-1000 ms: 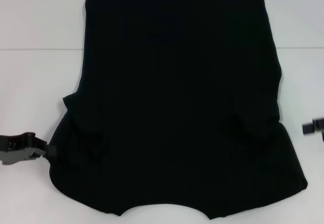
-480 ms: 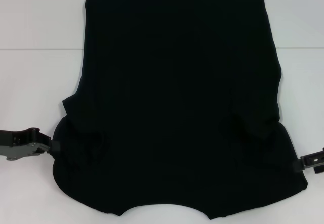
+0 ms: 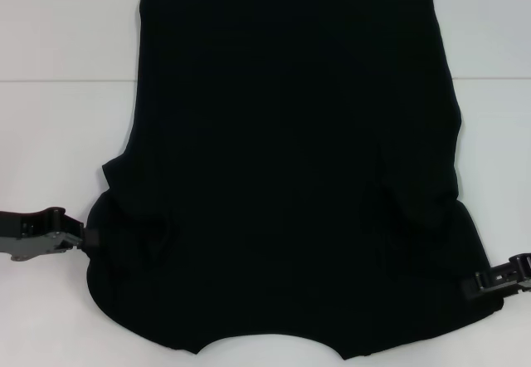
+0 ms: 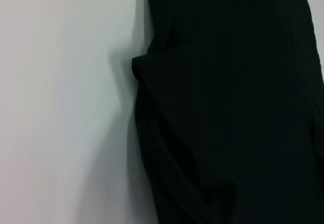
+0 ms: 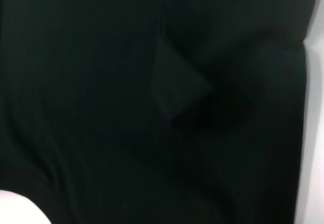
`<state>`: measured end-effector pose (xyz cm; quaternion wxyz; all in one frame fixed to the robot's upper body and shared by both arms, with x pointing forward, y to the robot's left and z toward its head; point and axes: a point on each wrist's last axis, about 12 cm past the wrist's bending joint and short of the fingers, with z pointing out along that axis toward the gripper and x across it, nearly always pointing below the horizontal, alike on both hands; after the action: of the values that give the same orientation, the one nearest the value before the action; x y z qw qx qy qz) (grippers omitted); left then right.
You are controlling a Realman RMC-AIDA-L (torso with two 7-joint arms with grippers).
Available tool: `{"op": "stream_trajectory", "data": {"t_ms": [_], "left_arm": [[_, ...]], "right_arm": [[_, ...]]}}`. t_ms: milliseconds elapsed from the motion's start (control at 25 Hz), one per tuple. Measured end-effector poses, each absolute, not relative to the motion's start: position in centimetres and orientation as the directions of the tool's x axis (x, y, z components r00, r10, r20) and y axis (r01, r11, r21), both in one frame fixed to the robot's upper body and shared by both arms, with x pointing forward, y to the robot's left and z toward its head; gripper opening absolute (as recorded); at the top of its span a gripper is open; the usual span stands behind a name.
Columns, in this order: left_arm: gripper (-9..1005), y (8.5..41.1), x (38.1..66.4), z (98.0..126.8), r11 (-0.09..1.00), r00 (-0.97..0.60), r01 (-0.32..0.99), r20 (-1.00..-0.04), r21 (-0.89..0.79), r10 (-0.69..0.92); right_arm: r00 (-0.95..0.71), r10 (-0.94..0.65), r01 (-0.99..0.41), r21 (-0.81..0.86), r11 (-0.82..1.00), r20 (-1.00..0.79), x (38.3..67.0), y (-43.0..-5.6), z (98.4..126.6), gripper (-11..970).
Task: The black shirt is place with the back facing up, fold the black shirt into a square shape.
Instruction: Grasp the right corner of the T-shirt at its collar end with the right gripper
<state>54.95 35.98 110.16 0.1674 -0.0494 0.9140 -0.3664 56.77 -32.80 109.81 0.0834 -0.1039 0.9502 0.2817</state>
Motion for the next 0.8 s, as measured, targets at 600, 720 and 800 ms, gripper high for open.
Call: {"op": "stream_trajectory", "data": {"t_ms": [600, 720, 800], "left_arm": [[12, 35.8, 54.9, 109.9, 0.722, -0.940, 0.028, -0.264, -0.692, -0.217], [12, 35.8, 54.9, 109.9, 0.721, -0.940, 0.028, -0.263, -0.692, -0.216], [12, 35.8, 54.9, 109.9, 0.721, -0.940, 0.028, -0.263, -0.693, -0.216]], "right_arm": [[-0.957, -0.173, -0.276, 0.557, 0.783, -0.231, 57.2, -30.4, 109.6, 748], [-0.963, -0.155, -0.255, 0.566, 0.784, -0.218, 57.2, -30.4, 109.7, 744], [-0.968, -0.141, -0.237, 0.567, 0.789, -0.209, 57.1, -30.7, 109.7, 741]]}}
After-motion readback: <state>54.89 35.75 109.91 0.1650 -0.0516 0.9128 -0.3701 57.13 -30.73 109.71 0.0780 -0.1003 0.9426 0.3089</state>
